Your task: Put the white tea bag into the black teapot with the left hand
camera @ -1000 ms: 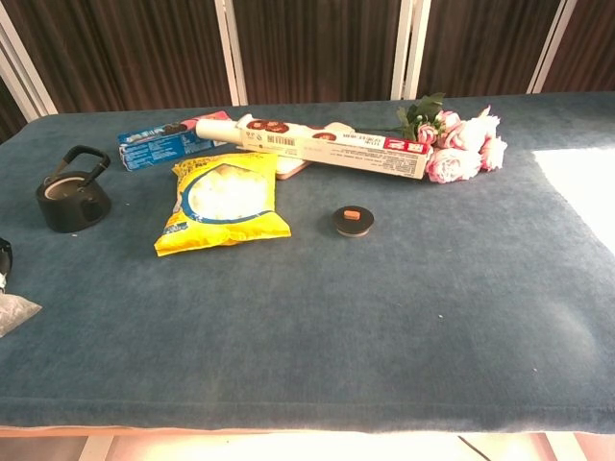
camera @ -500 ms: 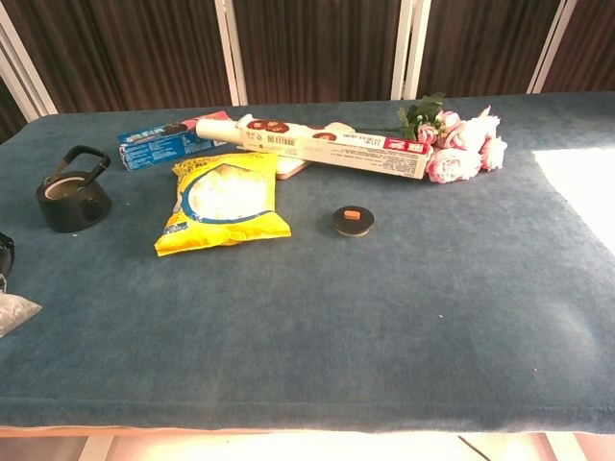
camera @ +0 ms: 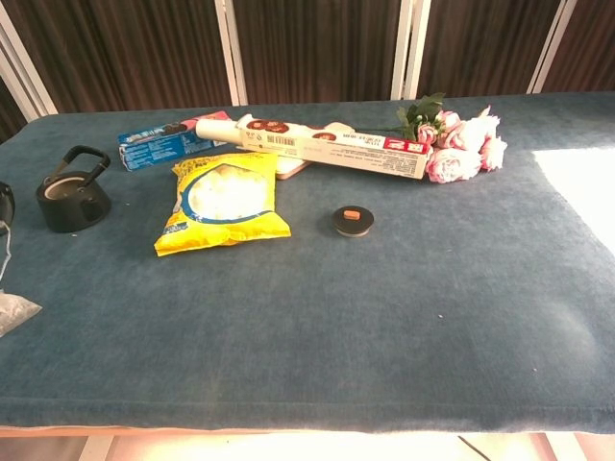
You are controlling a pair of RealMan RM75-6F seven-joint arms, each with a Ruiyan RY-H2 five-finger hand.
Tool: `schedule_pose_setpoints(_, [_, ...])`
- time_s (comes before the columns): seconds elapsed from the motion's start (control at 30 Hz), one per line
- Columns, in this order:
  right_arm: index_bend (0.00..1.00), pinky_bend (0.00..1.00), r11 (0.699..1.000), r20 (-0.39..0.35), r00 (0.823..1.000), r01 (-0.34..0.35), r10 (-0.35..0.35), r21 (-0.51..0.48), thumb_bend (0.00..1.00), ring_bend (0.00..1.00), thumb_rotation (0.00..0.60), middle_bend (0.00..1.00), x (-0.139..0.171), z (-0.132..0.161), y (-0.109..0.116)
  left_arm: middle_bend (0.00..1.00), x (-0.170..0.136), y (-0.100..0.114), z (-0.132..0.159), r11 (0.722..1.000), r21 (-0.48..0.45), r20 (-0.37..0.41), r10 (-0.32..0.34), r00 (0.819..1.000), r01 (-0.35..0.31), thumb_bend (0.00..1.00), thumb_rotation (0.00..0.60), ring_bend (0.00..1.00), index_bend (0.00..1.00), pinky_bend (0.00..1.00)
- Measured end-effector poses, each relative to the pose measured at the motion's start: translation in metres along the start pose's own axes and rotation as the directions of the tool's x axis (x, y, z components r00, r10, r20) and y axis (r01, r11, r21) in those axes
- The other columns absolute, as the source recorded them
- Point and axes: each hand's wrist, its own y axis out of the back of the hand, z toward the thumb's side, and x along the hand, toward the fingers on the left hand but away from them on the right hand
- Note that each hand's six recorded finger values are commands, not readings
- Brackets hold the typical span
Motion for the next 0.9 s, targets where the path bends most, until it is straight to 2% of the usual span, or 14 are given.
schedule_pose_setpoints(0.23, [0.00,0.00,1.000,0.001,1.000,0.003,-0.003,-0.003,0.30,0.00,0.600,0.00,0.001,-0.001,0.001,1.00,-0.006,0.052,0.023,0.992,-0.036,0.042,0.121,0.992,-0.120,0.46,0.600,1.00,0.68,1.00])
schedule_pose_setpoints(0.47, [0.00,0.00,1.000,0.005,1.000,0.007,-0.007,-0.004,0.30,0.00,0.600,0.00,0.001,-0.001,0.002,1.00,-0.006,0.096,0.040,0.975,-0.023,0.036,0.223,0.974,-0.222,0.46,0.600,1.00,0.68,1.00])
schedule_pose_setpoints(0.67, [0.00,0.00,1.000,0.011,1.000,0.012,-0.012,-0.011,0.30,0.00,0.600,0.00,0.002,-0.003,0.003,1.00,0.001,0.121,0.051,0.951,-0.044,0.020,0.307,0.952,-0.306,0.46,0.600,1.00,0.68,1.00])
schedule_pose_setpoints(0.9, [0.00,0.00,1.000,0.021,1.000,0.018,-0.017,-0.019,0.30,0.00,0.600,0.00,0.002,-0.007,0.006,1.00,0.016,0.132,0.052,0.936,-0.002,-0.003,0.351,0.936,-0.351,0.45,0.600,1.00,0.68,1.00])
